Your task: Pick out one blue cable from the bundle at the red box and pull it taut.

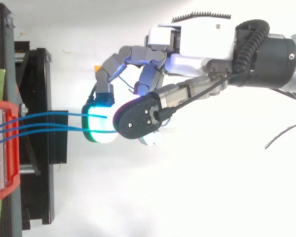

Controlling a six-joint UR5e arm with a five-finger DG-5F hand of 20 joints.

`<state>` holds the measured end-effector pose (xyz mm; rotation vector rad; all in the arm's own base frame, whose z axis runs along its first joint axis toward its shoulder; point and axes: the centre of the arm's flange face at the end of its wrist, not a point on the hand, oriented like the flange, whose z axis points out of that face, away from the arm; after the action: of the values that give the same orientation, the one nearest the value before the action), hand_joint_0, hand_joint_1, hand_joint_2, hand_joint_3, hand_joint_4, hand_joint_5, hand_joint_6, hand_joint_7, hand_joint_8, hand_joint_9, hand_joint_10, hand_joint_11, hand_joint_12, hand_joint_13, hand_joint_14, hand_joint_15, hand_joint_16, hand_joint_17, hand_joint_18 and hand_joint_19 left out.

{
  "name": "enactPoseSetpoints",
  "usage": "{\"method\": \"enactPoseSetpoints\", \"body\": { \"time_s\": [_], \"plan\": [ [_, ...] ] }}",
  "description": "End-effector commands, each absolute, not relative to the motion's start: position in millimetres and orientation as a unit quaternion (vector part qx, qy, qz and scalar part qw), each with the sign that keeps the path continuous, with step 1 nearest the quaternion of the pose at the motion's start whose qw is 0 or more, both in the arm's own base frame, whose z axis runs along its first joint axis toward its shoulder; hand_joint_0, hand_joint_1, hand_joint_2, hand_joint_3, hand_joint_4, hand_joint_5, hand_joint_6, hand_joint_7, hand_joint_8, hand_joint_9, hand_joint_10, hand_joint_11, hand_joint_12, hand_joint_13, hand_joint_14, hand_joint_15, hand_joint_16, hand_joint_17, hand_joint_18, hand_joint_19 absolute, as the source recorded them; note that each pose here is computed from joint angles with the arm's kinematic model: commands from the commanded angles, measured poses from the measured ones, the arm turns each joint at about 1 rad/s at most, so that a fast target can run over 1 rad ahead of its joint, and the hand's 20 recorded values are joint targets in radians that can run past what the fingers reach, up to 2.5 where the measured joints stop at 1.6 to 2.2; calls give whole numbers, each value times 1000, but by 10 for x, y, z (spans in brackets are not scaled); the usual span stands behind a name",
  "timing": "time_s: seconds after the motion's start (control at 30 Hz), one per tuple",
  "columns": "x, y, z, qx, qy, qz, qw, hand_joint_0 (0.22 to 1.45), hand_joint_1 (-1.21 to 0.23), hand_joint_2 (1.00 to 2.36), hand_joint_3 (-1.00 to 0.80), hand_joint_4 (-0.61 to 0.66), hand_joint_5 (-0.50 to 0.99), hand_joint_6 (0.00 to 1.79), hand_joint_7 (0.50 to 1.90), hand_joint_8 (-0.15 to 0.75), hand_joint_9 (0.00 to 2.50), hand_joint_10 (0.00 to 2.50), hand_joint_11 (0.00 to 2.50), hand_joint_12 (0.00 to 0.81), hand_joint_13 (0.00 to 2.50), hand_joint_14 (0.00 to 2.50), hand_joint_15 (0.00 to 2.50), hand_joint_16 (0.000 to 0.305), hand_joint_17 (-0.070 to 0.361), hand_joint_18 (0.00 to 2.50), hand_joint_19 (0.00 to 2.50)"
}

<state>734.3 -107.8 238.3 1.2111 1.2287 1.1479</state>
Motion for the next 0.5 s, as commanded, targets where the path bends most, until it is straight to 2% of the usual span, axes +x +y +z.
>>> {"method": "enactPoseSetpoints", "body": {
  "time_s": [0.0, 0.1, 0.2, 0.3, 0.47],
  "plan": [
    [7342, -1078, 2387, 502, 510, 476, 510, 597, -594, 1014, -303, 48, -126, 886, 894, 301, 1319, 27, 896, 392, 1348, 24, 821, 37, 84, 871, 729],
    [7338, -1078, 2408, 500, 512, 474, 512, 603, -683, 1015, -251, 75, -133, 911, 851, 308, 1298, 25, 899, 408, 1348, 22, 826, 39, 89, 890, 716],
    [7327, -1078, 2472, 494, 515, 471, 518, 604, -713, 1015, -226, 70, -135, 917, 844, 316, 1288, 25, 886, 418, 1350, 23, 817, 41, 93, 908, 698],
    [7314, -1079, 2484, 492, 521, 466, 520, 616, -752, 1016, -210, 40, -137, 919, 880, 314, 1275, 22, 899, 418, 1348, 23, 812, 41, 93, 912, 697],
    [7283, -1080, 2479, 493, 531, 455, 517, 643, -792, 1016, -232, -6, -149, 941, 827, 303, 1244, 24, 902, 409, 1340, 24, 825, 40, 90, 904, 714]
  ]
}}
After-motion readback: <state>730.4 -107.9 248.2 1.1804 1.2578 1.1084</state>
